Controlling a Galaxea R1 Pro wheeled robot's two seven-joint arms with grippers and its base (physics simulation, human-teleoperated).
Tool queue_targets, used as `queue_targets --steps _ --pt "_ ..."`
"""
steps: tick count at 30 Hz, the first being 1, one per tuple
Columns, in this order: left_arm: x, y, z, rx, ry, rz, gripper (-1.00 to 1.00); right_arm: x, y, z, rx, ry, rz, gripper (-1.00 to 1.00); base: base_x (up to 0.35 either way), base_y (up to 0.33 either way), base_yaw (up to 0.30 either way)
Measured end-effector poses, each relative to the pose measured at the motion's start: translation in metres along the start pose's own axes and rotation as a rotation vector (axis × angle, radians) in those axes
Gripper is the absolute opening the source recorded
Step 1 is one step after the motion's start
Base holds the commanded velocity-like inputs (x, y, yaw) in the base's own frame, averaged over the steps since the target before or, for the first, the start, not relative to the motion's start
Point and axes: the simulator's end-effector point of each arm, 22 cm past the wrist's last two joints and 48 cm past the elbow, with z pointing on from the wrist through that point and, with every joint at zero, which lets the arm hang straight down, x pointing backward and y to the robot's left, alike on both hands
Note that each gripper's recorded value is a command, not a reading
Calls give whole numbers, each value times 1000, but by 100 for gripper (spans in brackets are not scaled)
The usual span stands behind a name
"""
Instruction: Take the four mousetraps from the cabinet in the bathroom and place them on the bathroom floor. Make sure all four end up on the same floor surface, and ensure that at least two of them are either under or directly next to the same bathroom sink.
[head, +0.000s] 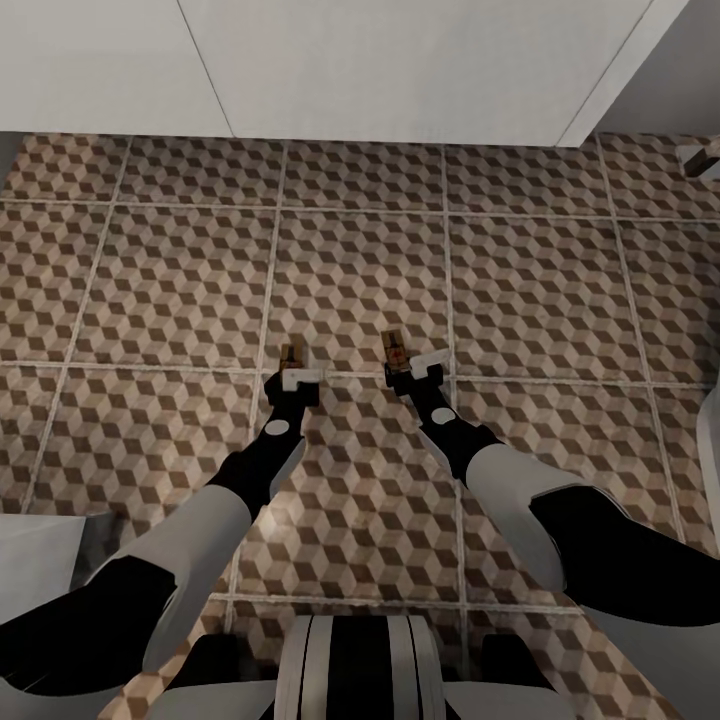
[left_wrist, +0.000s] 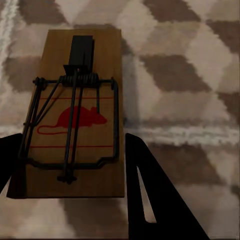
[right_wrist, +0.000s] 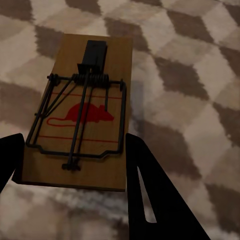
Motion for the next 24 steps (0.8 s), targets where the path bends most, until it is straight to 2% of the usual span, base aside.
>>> queue_targets --steps 7,24 --pt "0 -1 -1 1 -1 0 -100 0 0 0 0 0 0 -100 158 0 0" --pt "0 -1 -1 2 -2 1 -100 5 0 -1 -1 11 -1 -100 333 0 0"
